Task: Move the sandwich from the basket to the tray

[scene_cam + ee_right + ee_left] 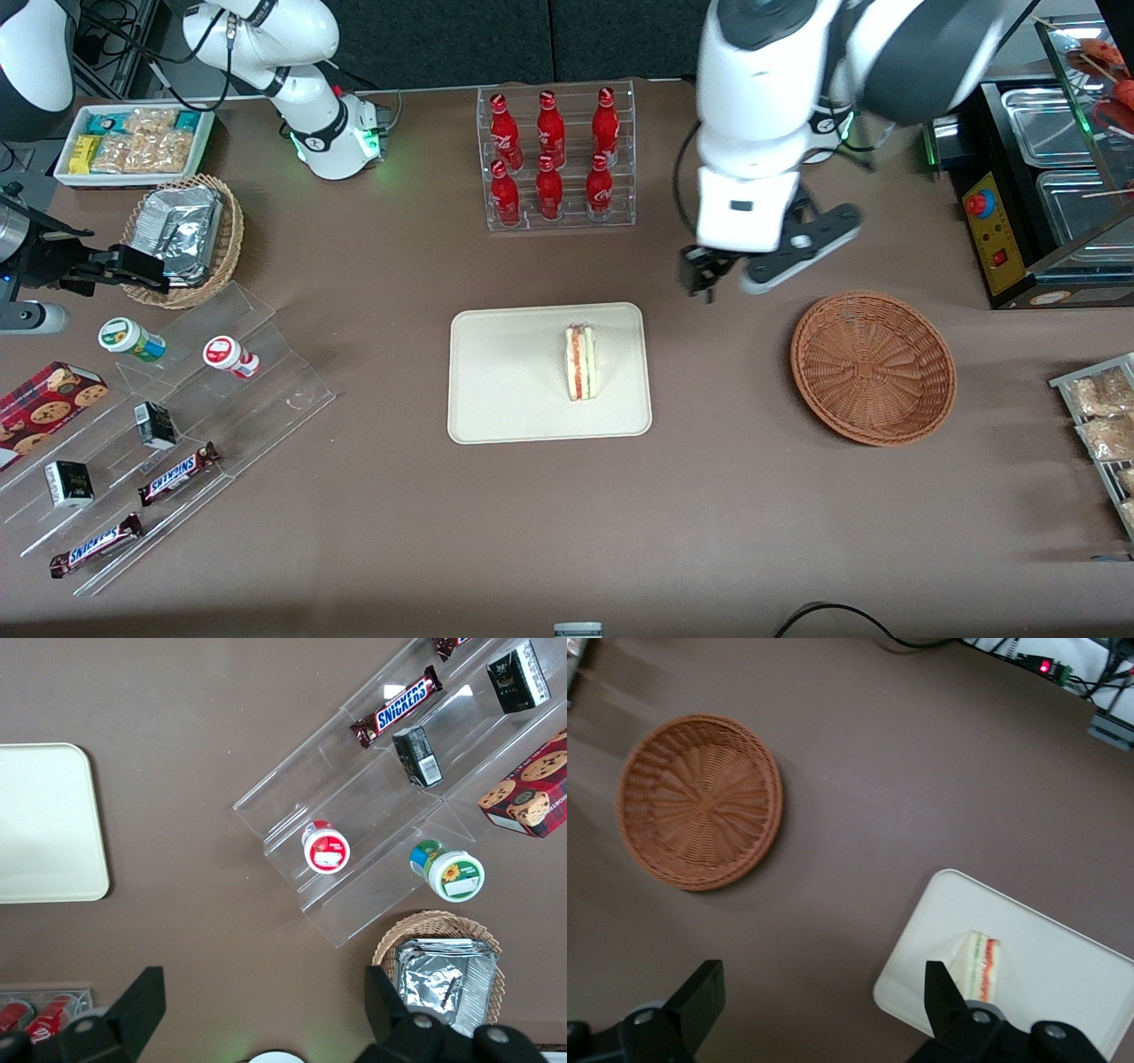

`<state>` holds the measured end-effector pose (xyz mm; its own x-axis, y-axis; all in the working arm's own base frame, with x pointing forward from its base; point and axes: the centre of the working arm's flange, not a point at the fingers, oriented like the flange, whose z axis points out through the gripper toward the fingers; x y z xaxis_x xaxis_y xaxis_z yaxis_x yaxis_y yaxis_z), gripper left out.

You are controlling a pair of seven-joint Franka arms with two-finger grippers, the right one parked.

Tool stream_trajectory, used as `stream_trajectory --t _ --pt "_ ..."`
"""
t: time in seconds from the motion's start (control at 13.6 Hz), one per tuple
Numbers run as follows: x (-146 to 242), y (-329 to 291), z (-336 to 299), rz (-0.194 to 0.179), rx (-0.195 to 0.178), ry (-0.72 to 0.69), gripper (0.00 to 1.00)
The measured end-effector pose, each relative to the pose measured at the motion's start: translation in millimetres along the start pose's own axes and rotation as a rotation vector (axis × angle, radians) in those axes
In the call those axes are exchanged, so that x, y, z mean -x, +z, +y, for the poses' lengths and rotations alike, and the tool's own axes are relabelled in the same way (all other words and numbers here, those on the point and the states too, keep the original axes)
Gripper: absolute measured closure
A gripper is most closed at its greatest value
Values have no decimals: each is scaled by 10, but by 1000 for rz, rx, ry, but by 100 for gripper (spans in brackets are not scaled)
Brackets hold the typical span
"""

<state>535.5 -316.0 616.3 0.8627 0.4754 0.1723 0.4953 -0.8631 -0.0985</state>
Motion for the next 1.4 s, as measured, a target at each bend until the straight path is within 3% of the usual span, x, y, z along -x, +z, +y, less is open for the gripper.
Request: stream_trajectory --t 0.15,0.44,0.59,0.81,0.96,1.1,1.4 --pt "-316 -133 -326 -39 -8 19 0" --pt "-952 -433 -1326 -129 32 128 0" --pt "-1259 -567 -1949 -146 76 165 0" --pt "-1555 -597 -2695 -174 101 230 0" --pt "-1678 -544 -3077 -206 144 277 0" --pt "-1723 -431 -3257 -228 150 323 0" --pt "-1771 -310 -3326 -230 163 449 0"
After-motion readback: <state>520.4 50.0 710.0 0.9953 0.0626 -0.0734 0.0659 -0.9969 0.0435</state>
